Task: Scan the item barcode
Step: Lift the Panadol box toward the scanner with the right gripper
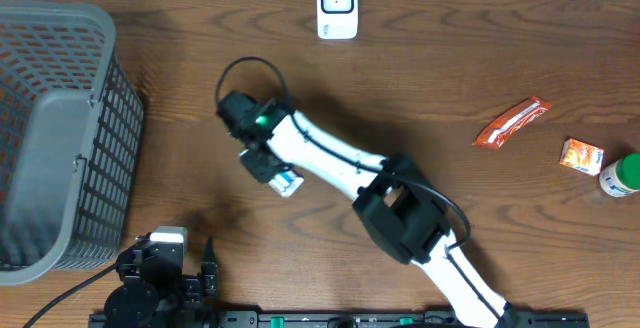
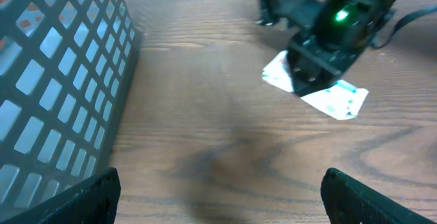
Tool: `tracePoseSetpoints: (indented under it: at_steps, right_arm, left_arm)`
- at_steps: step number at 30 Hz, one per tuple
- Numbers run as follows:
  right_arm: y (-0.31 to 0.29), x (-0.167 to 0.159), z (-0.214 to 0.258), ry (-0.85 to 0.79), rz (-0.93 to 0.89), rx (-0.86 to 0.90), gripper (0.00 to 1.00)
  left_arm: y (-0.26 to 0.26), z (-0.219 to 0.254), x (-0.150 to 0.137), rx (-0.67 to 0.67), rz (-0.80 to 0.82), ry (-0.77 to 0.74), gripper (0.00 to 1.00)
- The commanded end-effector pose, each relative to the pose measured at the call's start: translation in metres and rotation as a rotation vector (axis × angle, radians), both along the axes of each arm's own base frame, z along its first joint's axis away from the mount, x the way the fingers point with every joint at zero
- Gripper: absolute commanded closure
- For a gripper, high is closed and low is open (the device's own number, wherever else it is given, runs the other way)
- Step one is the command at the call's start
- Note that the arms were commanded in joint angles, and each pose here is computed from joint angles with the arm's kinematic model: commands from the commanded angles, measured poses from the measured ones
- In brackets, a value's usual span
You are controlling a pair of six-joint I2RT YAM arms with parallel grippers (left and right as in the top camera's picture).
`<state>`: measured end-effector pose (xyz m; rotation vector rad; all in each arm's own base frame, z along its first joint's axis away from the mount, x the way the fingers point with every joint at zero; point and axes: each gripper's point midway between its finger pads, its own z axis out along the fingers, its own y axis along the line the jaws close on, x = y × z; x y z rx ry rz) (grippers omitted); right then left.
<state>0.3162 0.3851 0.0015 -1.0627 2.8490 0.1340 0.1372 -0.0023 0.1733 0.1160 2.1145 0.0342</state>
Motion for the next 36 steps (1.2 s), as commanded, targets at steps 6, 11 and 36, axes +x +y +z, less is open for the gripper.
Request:
tracePoseSetpoints:
  at_steps: [6,11,36]
  right_arm:
    - [-0.086,0.027,-0.005,0.107,-0.186,-0.135,0.71]
    - [-0.119,0.036,0.007,0.149,-0.257,-0.155,0.66]
    - [-0.099,0.052,0.056,0.112,-0.317,0.060,0.01]
  left_arm:
    - [0.000,0.000,0.000,-0.003,0.003,-0.003,0.07]
    - [0.000,0.000,0.000,-0.003,0.003,-0.003,0.07]
    - [0.000,0.000,0.000,-0.003,0.003,-0.003,0.07]
